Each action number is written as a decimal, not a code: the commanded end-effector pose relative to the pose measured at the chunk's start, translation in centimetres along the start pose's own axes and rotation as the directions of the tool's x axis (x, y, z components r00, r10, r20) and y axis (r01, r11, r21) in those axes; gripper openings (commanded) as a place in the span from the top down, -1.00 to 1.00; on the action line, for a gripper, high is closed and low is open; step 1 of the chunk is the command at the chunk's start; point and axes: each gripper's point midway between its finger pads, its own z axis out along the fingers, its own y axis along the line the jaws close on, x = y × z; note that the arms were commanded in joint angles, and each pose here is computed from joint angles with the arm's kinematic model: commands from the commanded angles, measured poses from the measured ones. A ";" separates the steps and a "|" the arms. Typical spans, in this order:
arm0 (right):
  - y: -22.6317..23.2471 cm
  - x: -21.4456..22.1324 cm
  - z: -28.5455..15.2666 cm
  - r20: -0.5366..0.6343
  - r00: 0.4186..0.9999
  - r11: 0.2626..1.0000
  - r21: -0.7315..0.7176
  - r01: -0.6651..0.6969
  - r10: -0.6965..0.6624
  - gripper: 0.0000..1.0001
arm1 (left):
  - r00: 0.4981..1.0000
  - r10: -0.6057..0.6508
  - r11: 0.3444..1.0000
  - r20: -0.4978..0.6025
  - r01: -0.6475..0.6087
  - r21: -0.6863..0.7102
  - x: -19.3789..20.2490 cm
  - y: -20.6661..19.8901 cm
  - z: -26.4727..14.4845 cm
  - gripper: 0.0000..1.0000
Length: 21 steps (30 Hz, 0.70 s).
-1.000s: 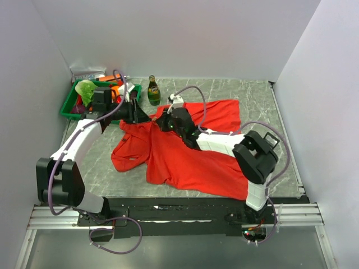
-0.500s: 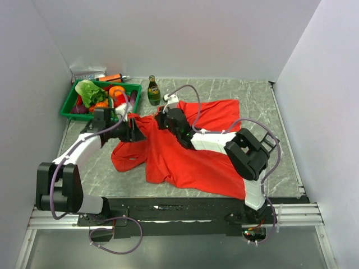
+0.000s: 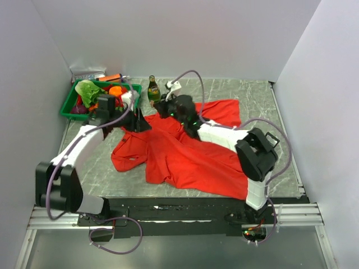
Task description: Remove the brooch from the garment
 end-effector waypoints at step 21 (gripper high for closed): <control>5.9 -12.0 -18.7 -0.129 0.985 0.573 -0.818 -0.041 -0.114 1.00 | 0.923 0.305 0.935 0.232 -0.337 0.109 -12.6 -7.7 -6.7 -0.09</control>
